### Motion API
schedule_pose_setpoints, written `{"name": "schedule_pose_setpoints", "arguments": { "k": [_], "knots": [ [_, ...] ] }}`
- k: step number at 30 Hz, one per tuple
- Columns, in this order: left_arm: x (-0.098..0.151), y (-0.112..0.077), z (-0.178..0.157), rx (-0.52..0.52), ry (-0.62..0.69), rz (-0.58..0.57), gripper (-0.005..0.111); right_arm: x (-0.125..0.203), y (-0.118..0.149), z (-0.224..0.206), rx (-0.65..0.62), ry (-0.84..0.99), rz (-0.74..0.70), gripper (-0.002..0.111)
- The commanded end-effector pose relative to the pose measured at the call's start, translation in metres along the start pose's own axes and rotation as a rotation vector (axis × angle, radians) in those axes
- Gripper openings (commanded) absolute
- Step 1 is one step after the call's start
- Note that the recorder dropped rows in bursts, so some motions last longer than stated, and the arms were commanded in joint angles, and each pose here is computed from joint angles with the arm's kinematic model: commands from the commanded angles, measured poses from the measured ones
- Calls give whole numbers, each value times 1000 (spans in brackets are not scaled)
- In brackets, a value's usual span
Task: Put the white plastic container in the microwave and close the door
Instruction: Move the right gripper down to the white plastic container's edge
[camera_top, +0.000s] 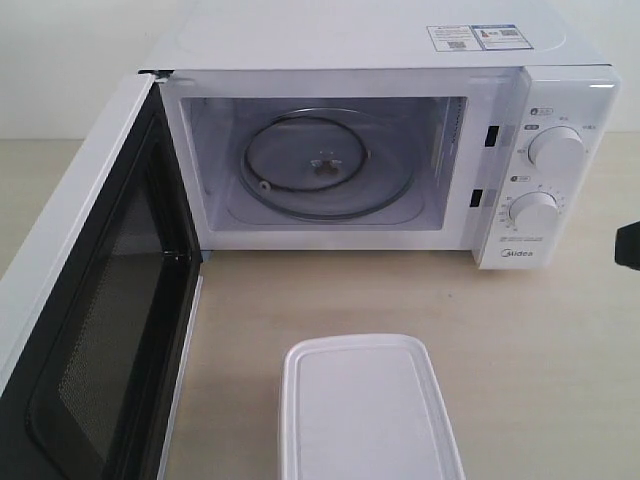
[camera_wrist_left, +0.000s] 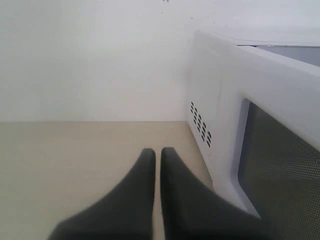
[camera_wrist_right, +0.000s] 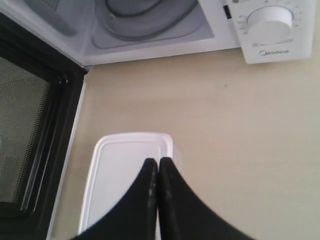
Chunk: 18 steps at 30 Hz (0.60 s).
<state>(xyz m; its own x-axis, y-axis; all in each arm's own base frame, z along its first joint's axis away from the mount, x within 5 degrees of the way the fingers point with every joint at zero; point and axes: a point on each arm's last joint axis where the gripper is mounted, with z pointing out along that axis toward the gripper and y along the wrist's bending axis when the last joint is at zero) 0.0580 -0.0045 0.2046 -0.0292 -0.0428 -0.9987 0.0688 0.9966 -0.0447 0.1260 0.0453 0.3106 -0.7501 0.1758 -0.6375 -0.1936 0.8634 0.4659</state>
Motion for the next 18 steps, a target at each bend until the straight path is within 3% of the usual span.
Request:
{"name": "schedule_pose_setpoints", "arguments": {
  "k": [1,7,11,18],
  "knots": [
    [0,0,0,-5,-9,-11,4,2,6,1,-75,21,-44,0],
    [0,0,0,-5,-9,-11,4,-2,13,6,-180,17,-70,0],
    [0,0,0,-5,-9,-11,4,-4,12,26,-263,134,-46,0],
    [0,0,0,-5,-9,-11,4,-3,-5,63,-273,251,73,0]
  ]
}}
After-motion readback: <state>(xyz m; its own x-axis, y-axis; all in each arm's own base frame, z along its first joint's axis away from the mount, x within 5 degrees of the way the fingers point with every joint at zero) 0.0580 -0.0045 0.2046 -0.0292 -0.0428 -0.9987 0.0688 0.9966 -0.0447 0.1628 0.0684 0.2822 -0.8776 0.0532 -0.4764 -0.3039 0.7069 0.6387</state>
